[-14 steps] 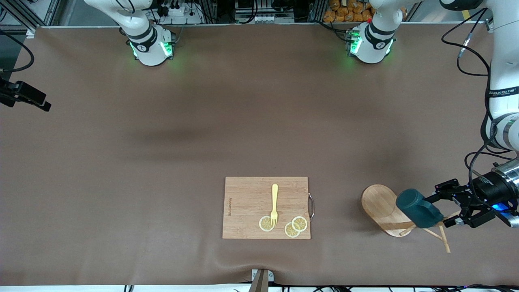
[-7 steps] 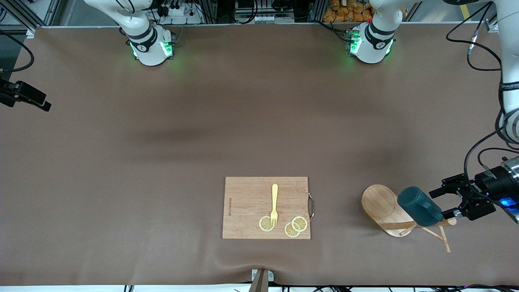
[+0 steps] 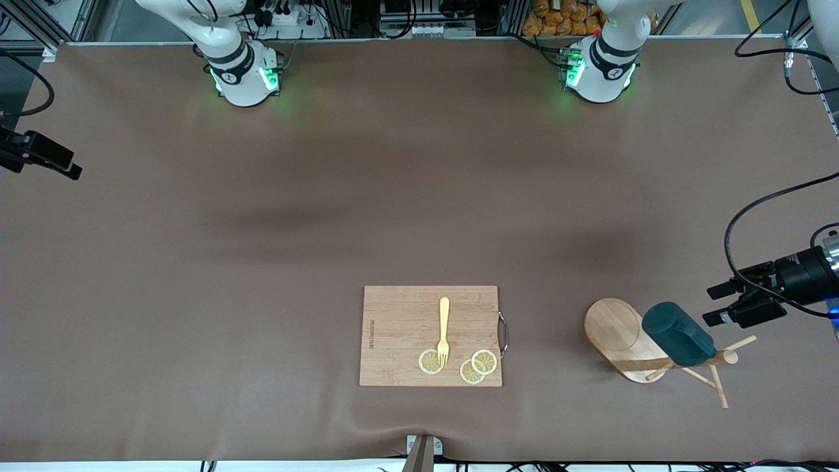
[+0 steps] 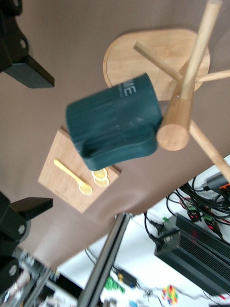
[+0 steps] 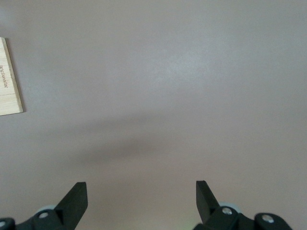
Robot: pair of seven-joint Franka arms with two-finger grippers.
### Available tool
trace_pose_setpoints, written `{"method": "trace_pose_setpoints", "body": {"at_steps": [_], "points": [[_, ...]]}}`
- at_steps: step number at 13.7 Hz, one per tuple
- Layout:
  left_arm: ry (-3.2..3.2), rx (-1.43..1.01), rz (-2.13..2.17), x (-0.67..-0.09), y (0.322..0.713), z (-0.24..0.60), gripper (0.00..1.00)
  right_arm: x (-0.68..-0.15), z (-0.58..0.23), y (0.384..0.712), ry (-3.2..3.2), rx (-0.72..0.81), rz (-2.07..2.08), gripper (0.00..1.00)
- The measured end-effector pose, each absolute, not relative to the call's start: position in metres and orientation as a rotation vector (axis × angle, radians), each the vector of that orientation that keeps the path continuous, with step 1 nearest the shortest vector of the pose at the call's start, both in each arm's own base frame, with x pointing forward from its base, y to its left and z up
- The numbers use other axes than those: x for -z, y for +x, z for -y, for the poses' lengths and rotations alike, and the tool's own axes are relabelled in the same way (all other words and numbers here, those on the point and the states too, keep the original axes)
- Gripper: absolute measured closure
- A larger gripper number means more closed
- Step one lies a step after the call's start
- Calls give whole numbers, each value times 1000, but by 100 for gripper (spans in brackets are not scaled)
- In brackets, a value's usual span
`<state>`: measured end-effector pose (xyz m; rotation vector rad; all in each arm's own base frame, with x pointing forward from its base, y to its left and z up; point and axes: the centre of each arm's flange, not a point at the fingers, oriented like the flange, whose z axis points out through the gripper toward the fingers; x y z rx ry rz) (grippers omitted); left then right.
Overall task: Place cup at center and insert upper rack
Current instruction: 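Open the left gripper and pull back from the hanging mug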
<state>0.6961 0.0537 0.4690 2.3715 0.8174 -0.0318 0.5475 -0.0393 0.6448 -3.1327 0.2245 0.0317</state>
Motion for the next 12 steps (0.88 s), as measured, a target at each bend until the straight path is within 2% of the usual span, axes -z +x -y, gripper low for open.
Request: {"method": "trace_pose_setpoints", "body": {"at_steps": [8, 12], "points": [[2916, -31, -448, -509, 649, 43, 0, -645, 40, 547, -3133, -34, -226, 0], [2959, -8, -375, -516, 641, 24, 0, -645, 40, 547, -3133, -34, -226, 0]]}}
